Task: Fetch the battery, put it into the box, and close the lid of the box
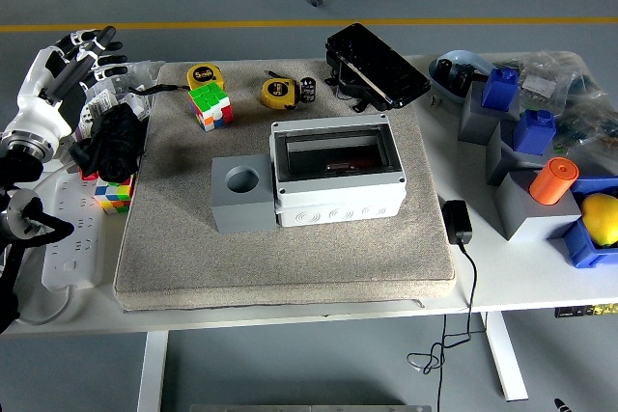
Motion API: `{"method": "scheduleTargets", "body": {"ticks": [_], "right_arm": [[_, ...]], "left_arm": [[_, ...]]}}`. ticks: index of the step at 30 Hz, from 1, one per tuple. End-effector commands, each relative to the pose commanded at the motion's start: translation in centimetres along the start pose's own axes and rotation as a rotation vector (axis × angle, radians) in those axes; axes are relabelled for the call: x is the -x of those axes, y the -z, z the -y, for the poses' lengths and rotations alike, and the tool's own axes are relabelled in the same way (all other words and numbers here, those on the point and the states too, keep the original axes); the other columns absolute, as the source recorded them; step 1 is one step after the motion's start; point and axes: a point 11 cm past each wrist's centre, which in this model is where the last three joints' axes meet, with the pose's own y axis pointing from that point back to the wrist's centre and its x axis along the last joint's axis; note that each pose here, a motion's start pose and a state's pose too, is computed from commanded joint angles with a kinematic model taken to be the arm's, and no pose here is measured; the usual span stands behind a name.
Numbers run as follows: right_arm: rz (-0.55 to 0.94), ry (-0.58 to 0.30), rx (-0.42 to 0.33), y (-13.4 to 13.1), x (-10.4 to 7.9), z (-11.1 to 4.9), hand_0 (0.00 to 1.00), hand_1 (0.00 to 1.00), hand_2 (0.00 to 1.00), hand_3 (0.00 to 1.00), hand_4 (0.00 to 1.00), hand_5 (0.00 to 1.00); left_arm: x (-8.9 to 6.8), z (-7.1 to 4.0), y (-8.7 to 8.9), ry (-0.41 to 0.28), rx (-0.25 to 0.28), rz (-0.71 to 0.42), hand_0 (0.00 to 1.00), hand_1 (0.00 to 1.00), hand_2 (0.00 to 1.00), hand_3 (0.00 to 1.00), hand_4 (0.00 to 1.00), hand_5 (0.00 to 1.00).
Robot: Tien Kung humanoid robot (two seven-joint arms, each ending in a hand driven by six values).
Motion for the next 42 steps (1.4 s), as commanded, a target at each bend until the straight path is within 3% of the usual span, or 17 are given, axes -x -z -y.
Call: {"method": "scheduleTargets", "body": {"ticks": [42], "right_arm": [[-0.001,0.004,-0.01,0.26,0.05,-0.02,0.727,0.667,0.655,0.598,0.998,0.613]], "left_arm": [[0.69,0.19,0.1,0.019,-0.004,-0.004,0.487,0.532,0.536,0.535,0.996,0.406]]}}
